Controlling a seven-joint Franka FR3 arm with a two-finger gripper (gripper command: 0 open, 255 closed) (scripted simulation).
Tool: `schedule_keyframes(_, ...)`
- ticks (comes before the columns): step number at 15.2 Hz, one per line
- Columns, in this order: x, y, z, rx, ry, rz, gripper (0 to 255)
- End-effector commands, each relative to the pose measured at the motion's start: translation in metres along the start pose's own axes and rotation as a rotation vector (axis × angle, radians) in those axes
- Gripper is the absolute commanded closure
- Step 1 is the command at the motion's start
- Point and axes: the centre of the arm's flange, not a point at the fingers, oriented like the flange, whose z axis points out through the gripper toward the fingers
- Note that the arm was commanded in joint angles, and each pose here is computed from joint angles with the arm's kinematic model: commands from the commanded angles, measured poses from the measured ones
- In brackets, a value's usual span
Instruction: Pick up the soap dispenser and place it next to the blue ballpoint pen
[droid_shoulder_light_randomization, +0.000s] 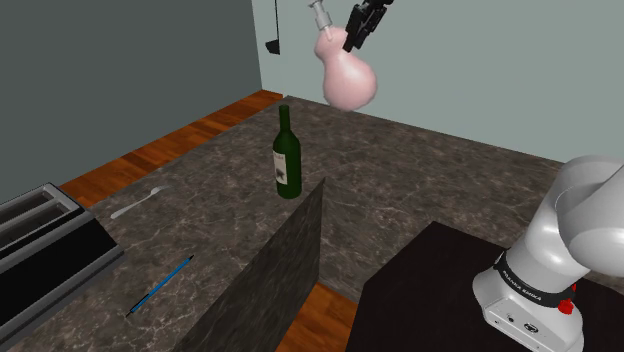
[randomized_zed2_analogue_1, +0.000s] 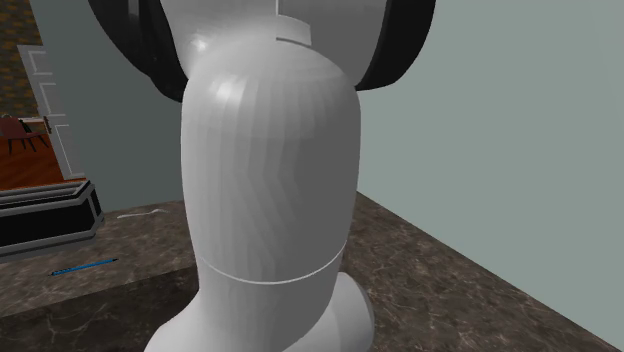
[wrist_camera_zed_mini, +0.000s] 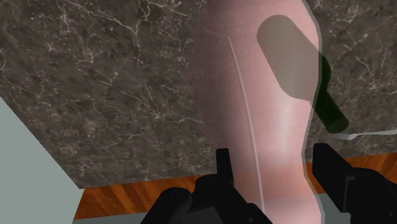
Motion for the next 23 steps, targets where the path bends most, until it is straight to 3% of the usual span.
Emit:
schedule_keyframes(1,0.004,-0.021,0.019,0.0,0.003,0.001,255)
schedule_keyframes(23,0.056,-0.241,0.201,0.0,0.003,0.001,255)
